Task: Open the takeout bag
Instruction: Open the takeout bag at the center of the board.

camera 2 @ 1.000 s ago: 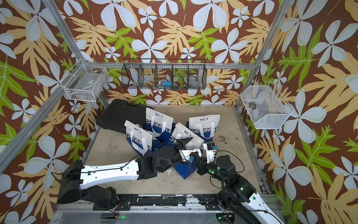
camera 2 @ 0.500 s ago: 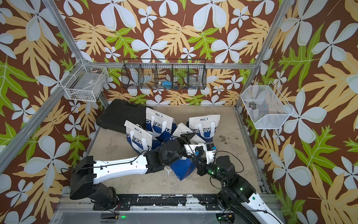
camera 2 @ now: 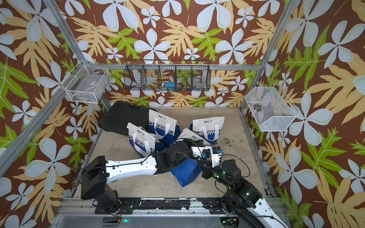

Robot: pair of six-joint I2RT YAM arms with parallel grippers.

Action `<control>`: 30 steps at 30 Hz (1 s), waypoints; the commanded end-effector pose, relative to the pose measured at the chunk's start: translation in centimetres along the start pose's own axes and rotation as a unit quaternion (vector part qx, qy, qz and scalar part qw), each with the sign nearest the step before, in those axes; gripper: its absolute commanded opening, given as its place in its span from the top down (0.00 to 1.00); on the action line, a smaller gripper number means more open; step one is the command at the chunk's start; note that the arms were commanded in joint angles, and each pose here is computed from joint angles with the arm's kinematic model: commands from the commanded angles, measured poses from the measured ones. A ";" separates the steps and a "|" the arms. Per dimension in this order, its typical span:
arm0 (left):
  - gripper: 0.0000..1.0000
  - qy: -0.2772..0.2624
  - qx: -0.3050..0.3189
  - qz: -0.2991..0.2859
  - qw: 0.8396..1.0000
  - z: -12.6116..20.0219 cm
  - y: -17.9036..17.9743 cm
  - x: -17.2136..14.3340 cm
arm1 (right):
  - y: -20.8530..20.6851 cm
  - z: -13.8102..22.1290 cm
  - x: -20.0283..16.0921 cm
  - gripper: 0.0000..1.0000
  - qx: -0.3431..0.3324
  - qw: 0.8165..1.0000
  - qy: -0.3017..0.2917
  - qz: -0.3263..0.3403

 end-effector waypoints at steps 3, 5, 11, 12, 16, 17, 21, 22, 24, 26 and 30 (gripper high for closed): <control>1.00 0.057 0.038 0.037 0.997 1.7 4.7 -1.5 | -2.9 0.3 -0.1 1.00 -0.105 0.994 -0.024 -0.028; 1.00 0.077 0.041 0.043 0.995 3.3 6.2 -1.5 | -4.8 0.5 -0.2 1.00 -0.175 0.982 -0.041 -0.055; 1.00 0.105 -0.056 0.054 0.991 8.6 6.5 -1.0 | -4.9 0.3 1.4 1.00 -0.197 0.973 -0.092 -0.077; 1.00 0.090 -0.084 0.063 0.990 9.5 6.0 -0.7 | -4.6 -0.1 1.6 1.00 -0.193 0.974 -0.091 -0.072; 1.00 0.067 -0.161 0.131 0.976 10.8 5.8 0.1 | -4.0 -1.9 2.1 1.00 -0.189 0.978 -0.071 -0.058; 1.00 0.064 -0.166 0.150 0.972 10.8 6.2 0.1 | -3.4 -2.2 2.3 1.00 -0.176 0.981 -0.063 -0.051; 1.00 0.075 -0.136 0.193 0.969 9.5 6.5 0.2 | -1.0 -1.2 3.6 0.77 -0.153 0.987 -0.044 -0.020; 1.00 0.078 -0.122 0.221 0.964 9.1 6.9 0.3 | -0.7 -0.4 4.0 0.56 -0.158 0.986 -0.046 -0.016; 1.00 0.097 -0.117 0.299 0.942 7.6 7.9 0.9 | 0.3 1.8 4.8 0.28 -0.155 0.986 -0.061 -0.010; 1.00 0.143 -0.090 0.359 0.918 6.0 9.0 1.1 | 1.4 3.6 5.3 0.12 -0.131 0.989 -0.073 -0.011; 1.00 0.143 -0.093 0.442 0.881 4.2 10.3 2.4 | 3.1 5.3 5.6 0.03 -0.098 0.993 -0.063 -0.017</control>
Point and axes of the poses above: each gripper's point midway between its finger pads, its own z axis back along the fingers, its own y axis along the line the jaws close on, x = y × z, the point moved 6 cm from there along z, back along the fingers, and after that the axes turned 11 degrees about -z, right-handed, at the moved point
